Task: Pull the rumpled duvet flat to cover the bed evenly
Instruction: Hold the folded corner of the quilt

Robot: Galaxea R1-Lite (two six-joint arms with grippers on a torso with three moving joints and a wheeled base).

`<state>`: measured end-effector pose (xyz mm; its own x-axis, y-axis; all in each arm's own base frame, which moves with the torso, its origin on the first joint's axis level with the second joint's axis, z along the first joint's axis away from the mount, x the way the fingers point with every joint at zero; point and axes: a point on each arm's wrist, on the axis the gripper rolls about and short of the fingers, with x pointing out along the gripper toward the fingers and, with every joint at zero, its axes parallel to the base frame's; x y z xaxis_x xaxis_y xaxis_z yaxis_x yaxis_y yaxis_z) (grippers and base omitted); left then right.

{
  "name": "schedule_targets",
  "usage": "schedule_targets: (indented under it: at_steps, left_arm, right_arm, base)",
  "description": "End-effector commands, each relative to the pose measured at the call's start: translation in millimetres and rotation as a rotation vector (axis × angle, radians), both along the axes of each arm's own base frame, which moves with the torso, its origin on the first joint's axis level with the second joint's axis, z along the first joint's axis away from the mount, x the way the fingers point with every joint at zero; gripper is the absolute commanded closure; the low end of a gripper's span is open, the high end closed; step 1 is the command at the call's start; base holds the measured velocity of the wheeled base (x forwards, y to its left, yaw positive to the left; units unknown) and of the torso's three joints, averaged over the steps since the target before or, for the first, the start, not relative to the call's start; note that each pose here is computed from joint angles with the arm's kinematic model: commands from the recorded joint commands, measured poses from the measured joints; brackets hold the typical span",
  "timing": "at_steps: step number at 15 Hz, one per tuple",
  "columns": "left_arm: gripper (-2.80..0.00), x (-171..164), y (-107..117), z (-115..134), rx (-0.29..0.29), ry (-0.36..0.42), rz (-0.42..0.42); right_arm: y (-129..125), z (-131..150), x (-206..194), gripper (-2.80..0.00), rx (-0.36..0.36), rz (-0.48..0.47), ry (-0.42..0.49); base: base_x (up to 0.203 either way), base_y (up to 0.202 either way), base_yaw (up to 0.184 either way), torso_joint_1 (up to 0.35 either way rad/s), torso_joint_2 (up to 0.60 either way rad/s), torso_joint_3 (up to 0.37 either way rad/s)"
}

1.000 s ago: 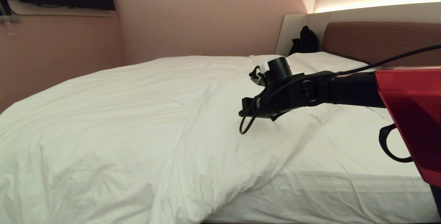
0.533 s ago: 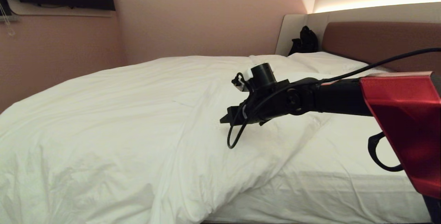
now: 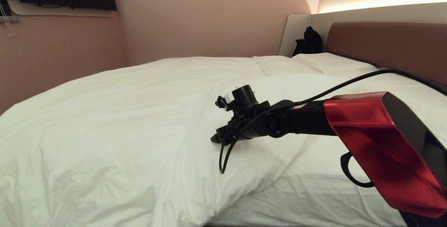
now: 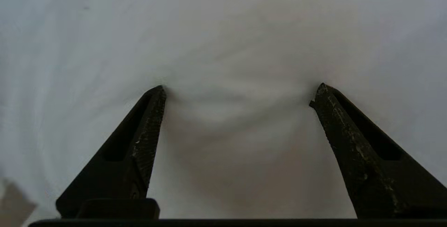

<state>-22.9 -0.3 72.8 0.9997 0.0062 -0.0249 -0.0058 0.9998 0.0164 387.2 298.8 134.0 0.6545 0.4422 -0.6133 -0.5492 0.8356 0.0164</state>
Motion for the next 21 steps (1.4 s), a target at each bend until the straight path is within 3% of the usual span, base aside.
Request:
schedule_targets:
  at_steps: [1,3,7,13,14,21]
  left_arm:
    - [0.0,0,0,0,0.0,0.001,0.0]
    - [0.0,0,0,0,0.0,0.001,0.0]
    - [0.0,0,0,0,0.0,0.001,0.0]
    - [0.0,0,0,0,0.0,0.001,0.0]
    - [0.0,0,0,0,0.0,0.001,0.001]
    - [0.0,0,0,0,0.0,0.001,0.0]
  right_arm:
    - [7,-18,7,-2.8,-0.037,-0.022,-0.057]
    - [9,-48,15,-2.8,-0.083,-0.053,-0.03]
    - [7,-79,23,-2.8,-0.136,-0.091,0.001]
    - [-2,-99,31,-2.8,-0.156,-0.116,0.036]
    - [-3,-99,31,0.0,-0.155,-0.118,0.036]
    - [-4,-92,32,0.0,-0.144,-0.12,0.024]
  base:
    - [0.0,0.0,0.0,0.0,0.0,0.0]
    - [0.0,0.0,0.0,0.0,0.0,0.0]
    - [0.0,0.0,0.0,0.0,0.0,0.0]
    - [0.0,0.0,0.0,0.0,0.0,0.0]
    - [0.0,0.0,0.0,0.0,0.0,0.0]
    - [0.0,0.0,0.0,0.0,0.0,0.0]
